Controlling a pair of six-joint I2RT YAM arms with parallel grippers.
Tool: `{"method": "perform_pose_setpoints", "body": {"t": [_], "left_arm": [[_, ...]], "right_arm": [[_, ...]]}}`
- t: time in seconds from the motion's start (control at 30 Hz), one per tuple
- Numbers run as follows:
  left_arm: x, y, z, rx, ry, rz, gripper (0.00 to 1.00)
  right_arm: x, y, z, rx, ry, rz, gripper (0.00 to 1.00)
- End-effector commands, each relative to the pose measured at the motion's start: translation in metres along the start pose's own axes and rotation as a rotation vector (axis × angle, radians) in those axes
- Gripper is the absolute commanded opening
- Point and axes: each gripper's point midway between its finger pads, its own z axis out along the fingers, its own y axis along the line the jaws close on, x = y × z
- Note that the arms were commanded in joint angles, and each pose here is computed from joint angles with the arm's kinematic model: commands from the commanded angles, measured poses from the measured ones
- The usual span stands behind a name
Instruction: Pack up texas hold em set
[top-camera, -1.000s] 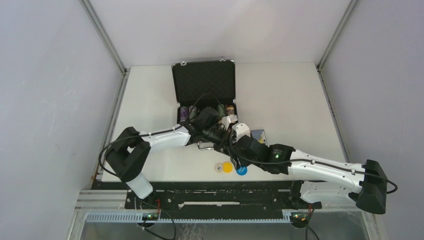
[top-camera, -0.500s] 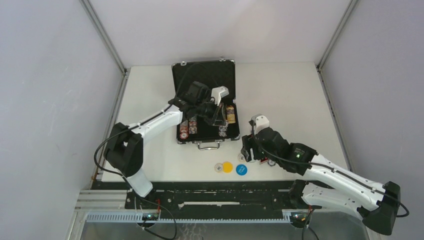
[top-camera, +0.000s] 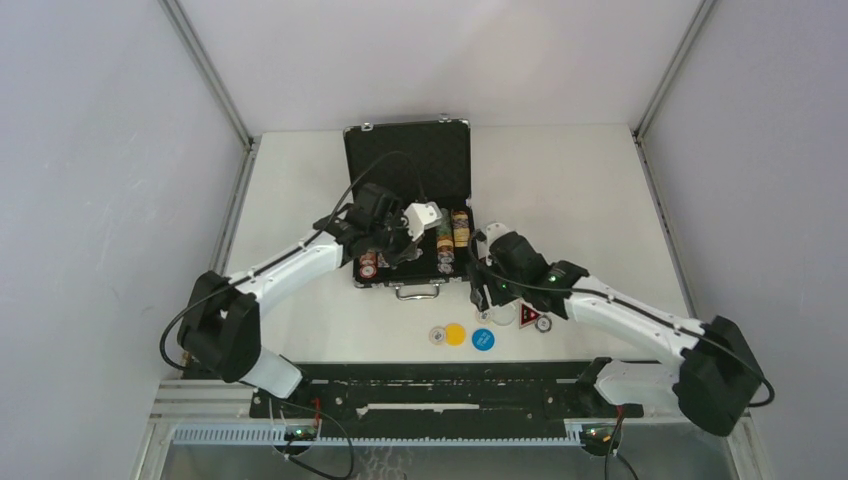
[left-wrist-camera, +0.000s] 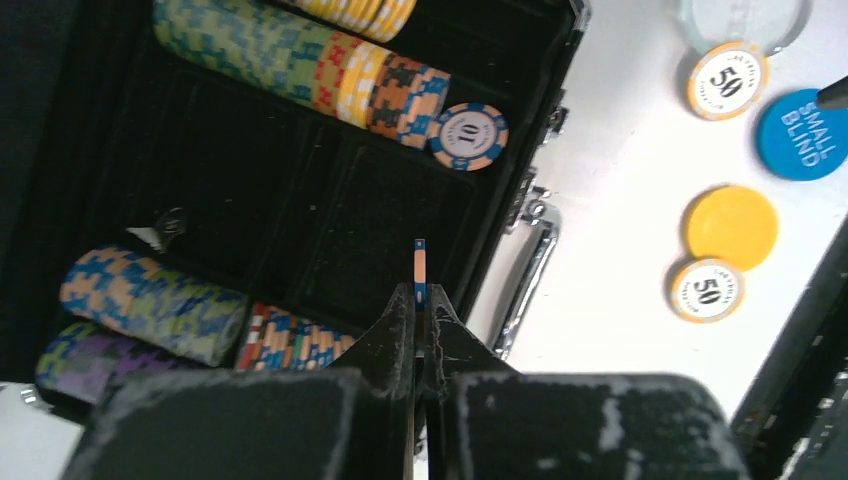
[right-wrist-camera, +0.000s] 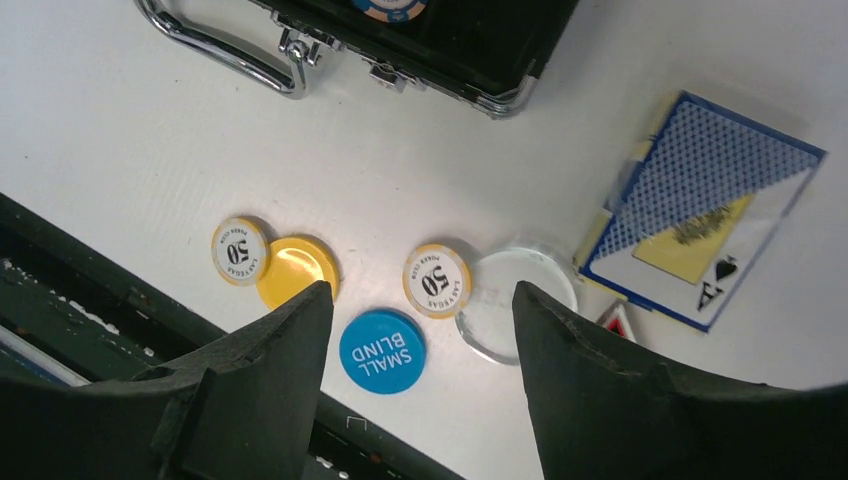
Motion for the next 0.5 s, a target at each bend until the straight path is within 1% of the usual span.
{"method": "perform_pose_setpoints", "body": {"t": [0.0, 0.17, 0.27, 0.37, 0.47], "left_arm": [[-0.007, 0.022, -0.019, -0.055, -0.063, 0.145, 0.0], [0.015, 0.031, -0.014, -0.05, 0.017, 0.128, 0.0], [0.029, 0.027, -0.01, 0.002, 0.08, 0.112, 0.0], [0.035, 0.02, -0.01, 0.069, 0.112, 0.106, 0.0], [0.04, 0.018, -0.009, 0.078, 0.129, 0.105, 0.0]], "right_arm": [[-0.041, 0.021, 0.01, -0.08, -0.062, -0.051, 0.74], [-0.046, 0.024, 0.021, -0.088, -0.042, -0.082, 0.74], [-0.047, 0.023, 0.024, -0.086, -0.033, -0.087, 0.74], [-0.046, 0.024, 0.027, -0.089, -0.027, -0.089, 0.74], [-0.044, 0.023, 0.029, -0.088, -0.018, -0.091, 0.74]]}}
